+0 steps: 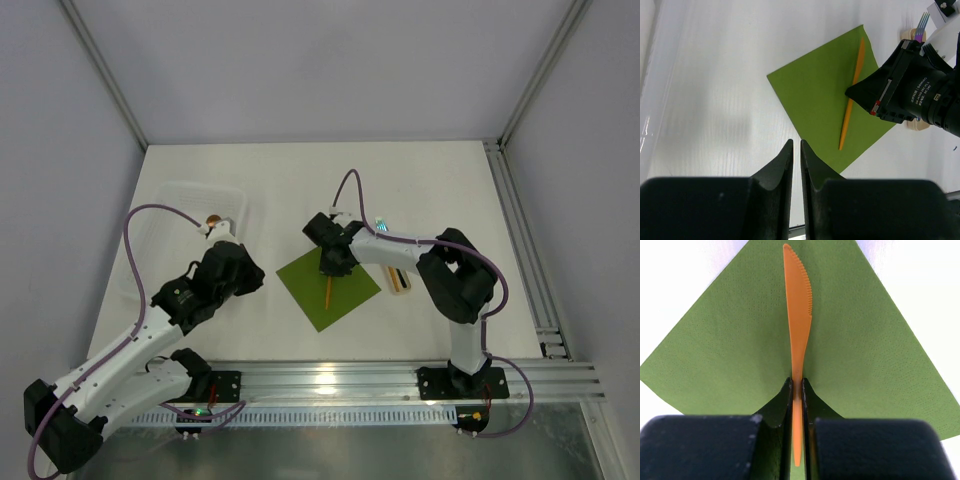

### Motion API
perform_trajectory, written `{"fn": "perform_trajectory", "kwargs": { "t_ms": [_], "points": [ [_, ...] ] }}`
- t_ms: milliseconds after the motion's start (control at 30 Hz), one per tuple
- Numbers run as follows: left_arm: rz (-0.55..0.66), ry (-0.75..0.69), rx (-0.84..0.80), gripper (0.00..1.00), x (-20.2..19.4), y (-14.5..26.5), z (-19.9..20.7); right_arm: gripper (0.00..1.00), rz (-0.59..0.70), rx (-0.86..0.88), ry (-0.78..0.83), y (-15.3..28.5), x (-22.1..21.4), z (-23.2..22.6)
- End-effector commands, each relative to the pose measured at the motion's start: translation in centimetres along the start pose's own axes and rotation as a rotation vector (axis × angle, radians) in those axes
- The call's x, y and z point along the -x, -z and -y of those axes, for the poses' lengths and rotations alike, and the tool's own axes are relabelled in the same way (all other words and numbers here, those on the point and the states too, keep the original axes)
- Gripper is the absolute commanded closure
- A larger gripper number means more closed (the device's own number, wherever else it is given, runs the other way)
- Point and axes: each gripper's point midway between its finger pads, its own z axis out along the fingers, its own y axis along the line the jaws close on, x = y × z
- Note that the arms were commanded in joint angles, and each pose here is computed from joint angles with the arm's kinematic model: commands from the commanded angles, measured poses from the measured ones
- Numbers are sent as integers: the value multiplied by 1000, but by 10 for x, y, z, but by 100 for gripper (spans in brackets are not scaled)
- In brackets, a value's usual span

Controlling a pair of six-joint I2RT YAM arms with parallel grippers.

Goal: Place the utensils on the paper napkin and roll it up
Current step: Place the utensils on the napkin.

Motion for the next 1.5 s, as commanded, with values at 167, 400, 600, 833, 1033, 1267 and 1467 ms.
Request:
{"fn": "perform_trajectory", "kwargs": {
  "t_ms": [167,400,600,833,1033,1267,1467],
  "points": [
    [30,-15,-14,89,8,5,3,92,41,56,-19,15,24,-23],
    [31,-16,-9,88,7,4,1,92,40,58,-21,14,26,-27],
    [32,-19,-7,87,7,4,1,91,27,42,-9,8,22,-25],
    [28,-19,-3,87,6,4,-1,90,19,30,-8,1,19,-24],
    [35,-17,-7,87,7,5,-1,86,18,16,2,-2,19,-22],
    [30,-16,-10,87,5,4,0,73,25,16,12,3,20,-21],
    [27,-13,-11,86,5,4,1,71,46,27,20,12,25,-24]
  ]
}}
